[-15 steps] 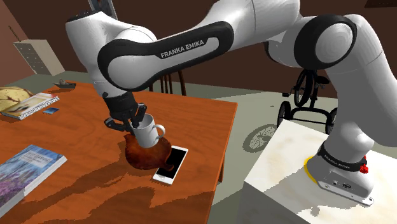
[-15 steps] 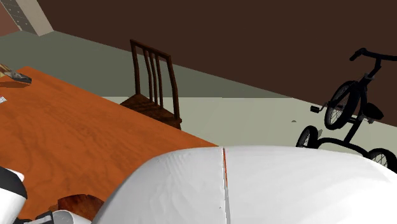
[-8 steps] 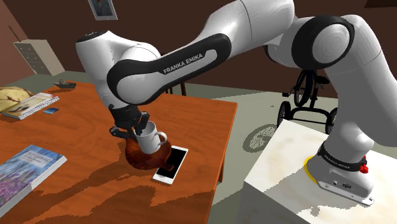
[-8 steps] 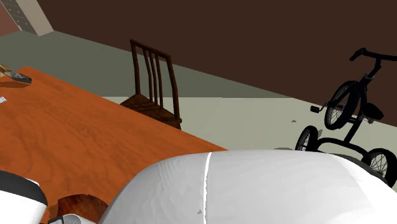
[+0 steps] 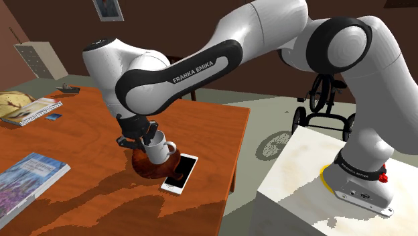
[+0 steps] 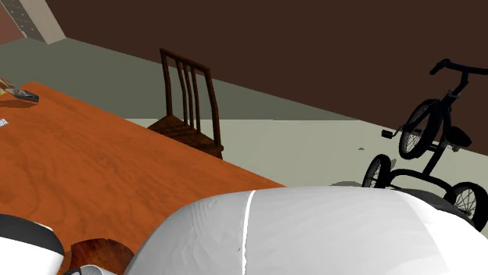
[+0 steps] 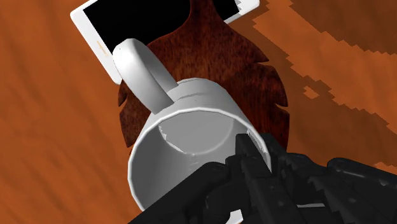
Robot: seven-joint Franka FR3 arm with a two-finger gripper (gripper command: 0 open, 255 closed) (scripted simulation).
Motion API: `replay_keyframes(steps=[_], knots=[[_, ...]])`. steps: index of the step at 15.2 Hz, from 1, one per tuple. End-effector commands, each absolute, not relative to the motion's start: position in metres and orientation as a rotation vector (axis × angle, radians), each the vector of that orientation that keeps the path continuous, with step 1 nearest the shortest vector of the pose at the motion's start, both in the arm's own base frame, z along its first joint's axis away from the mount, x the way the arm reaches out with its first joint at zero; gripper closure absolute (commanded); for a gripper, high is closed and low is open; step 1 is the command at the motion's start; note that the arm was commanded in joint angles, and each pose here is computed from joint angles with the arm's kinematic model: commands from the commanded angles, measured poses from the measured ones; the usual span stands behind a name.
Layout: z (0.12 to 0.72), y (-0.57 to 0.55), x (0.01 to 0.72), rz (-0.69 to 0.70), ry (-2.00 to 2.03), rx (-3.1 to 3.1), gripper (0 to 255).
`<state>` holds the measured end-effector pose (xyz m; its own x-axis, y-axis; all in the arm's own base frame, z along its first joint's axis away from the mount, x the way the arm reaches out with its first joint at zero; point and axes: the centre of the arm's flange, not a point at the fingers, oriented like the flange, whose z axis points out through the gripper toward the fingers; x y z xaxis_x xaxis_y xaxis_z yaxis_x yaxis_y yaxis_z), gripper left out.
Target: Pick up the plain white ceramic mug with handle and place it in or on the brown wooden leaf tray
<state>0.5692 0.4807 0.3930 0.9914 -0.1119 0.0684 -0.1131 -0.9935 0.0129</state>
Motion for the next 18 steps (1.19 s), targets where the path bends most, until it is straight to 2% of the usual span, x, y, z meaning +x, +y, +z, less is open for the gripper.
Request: replay_keyframes(steps=[1,2,7,11,18], knots=[[0.393,0.481,0.569,0.106,-0.176,3.118,255],[0.393,0.481,0.569,0.106,-0.176,3.118,0],[0.393,0.481,0.569,0.106,-0.176,3.118,0],[0.443,0.482,0.566,0.106,-0.176,3.118,0],[0.443,0.482,0.566,0.106,-0.176,3.118,0]])
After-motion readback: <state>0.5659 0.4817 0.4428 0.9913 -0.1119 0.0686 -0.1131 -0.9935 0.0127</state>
